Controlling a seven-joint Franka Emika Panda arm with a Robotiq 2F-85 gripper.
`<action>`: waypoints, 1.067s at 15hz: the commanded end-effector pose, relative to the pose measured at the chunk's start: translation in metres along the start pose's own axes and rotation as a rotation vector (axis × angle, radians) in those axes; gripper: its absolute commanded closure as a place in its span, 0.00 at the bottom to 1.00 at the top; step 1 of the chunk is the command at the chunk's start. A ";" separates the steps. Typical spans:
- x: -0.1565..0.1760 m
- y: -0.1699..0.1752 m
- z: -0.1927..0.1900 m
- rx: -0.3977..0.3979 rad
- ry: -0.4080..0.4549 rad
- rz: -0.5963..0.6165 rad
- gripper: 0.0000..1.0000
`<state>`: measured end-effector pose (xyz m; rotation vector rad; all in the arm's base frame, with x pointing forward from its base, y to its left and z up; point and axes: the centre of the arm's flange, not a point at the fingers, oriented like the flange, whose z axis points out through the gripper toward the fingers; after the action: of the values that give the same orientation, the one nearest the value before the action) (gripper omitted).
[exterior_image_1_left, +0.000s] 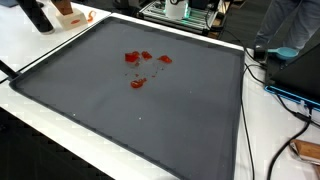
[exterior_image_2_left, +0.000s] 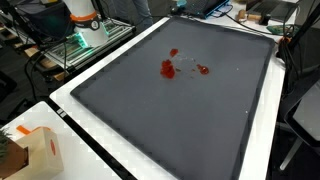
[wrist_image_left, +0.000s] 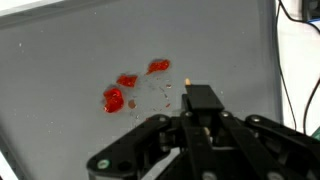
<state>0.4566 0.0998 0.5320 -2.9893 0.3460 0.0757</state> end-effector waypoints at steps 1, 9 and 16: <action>0.000 0.000 0.000 0.000 0.000 0.000 0.88; 0.030 0.014 0.000 0.057 -0.026 0.034 0.97; 0.109 0.093 0.020 0.300 -0.004 0.039 0.97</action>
<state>0.5158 0.0197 0.5118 -2.7783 0.4114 0.0520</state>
